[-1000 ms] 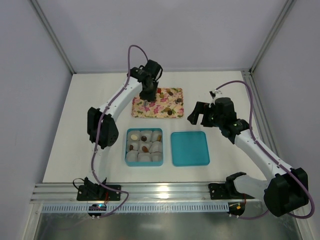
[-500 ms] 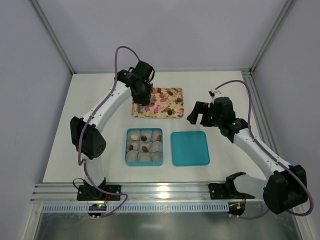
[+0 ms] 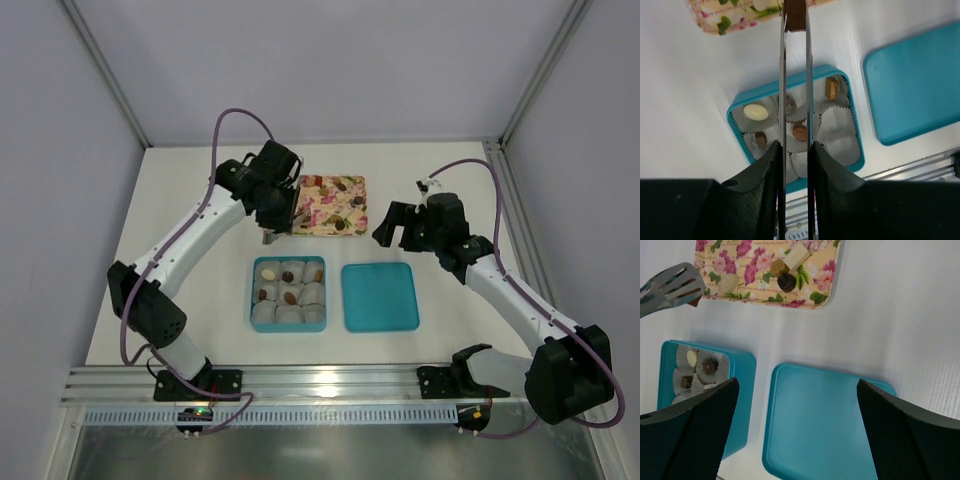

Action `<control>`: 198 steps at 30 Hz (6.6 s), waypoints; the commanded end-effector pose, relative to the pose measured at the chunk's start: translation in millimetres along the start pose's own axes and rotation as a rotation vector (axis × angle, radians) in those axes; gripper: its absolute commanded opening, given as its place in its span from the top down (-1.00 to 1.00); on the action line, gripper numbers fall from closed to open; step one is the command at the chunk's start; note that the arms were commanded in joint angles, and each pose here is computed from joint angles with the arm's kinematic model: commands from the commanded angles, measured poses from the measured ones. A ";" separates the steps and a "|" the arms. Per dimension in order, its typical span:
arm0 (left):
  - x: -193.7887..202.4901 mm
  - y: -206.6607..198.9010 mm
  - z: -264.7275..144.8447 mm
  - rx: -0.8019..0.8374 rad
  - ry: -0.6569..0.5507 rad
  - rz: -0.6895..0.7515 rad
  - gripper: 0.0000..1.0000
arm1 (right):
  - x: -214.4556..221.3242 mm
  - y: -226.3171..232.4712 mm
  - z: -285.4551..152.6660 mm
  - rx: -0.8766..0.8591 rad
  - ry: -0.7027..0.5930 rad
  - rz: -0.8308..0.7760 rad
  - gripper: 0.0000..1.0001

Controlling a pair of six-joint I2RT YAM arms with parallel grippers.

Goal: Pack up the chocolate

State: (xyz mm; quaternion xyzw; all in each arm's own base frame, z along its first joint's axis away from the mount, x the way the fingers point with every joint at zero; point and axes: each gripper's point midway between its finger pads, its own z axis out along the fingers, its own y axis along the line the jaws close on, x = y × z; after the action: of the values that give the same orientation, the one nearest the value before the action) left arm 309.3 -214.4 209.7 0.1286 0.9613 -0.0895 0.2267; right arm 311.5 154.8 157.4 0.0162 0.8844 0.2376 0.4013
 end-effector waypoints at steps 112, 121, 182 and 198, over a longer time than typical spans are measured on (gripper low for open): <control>-107.8 -20.4 116.6 -0.106 -0.133 0.066 0.12 | -2.8 4.5 -12.4 -0.022 -0.032 -0.028 -1.00; -105.0 -20.0 133.8 -0.109 -0.122 0.081 0.14 | -2.2 3.2 -11.7 -0.017 -0.029 -0.030 -0.99; -78.6 -9.9 74.9 -0.113 -0.087 0.061 0.27 | -1.6 3.7 -7.7 -0.022 -0.029 -0.023 -0.99; -20.4 -15.7 44.2 -0.056 0.035 0.119 0.13 | -0.4 4.5 -7.6 -0.028 -0.031 -0.012 -0.99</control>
State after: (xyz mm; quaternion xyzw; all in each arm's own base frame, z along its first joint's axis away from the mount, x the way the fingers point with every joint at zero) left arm 353.4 -242.8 175.2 0.1643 0.9601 -0.0409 0.2225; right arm 301.3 152.8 153.6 0.0109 0.8857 0.2394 0.3977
